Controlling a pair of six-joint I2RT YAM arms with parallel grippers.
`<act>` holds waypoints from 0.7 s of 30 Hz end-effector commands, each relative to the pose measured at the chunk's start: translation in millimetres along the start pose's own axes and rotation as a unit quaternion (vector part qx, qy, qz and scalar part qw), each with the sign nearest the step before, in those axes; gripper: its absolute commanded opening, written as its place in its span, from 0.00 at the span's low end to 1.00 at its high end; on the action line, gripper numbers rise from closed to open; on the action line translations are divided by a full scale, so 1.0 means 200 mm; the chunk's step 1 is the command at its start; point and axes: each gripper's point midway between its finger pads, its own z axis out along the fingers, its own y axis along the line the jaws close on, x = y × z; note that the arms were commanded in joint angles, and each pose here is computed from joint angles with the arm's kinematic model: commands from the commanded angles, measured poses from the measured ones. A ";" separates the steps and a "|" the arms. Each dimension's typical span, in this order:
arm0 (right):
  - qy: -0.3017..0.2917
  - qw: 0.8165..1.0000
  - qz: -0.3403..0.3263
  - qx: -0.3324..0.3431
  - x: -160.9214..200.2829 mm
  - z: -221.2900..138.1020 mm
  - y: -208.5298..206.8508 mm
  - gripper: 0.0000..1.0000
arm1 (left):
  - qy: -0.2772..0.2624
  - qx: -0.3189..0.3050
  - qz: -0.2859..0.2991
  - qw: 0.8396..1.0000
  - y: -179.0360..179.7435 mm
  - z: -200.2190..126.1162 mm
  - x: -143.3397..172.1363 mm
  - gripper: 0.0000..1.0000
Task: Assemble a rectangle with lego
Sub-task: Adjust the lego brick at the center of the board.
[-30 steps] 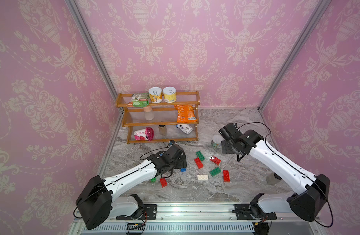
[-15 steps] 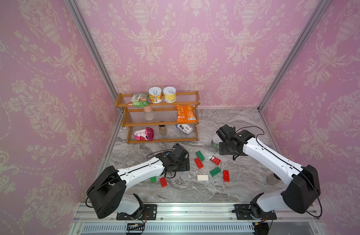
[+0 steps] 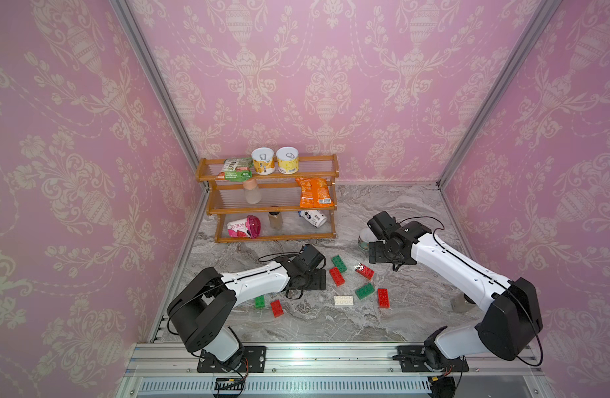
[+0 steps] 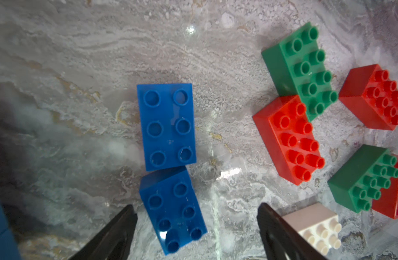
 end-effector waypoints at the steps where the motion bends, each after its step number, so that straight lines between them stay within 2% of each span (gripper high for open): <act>1: -0.005 1.000 0.019 -0.011 0.04 -0.01 -0.02 1.00 | 0.003 0.015 0.024 1.000 -0.06 0.01 -0.02 0.87; 7: -0.028 0.998 0.040 -0.027 0.03 -0.06 -0.04 1.00 | 0.003 0.007 0.024 1.000 -0.05 0.01 -0.03 0.87; 21: -0.027 0.996 0.060 -0.056 0.05 -0.06 0.00 1.00 | 0.005 0.002 0.019 1.000 -0.04 0.01 -0.03 0.87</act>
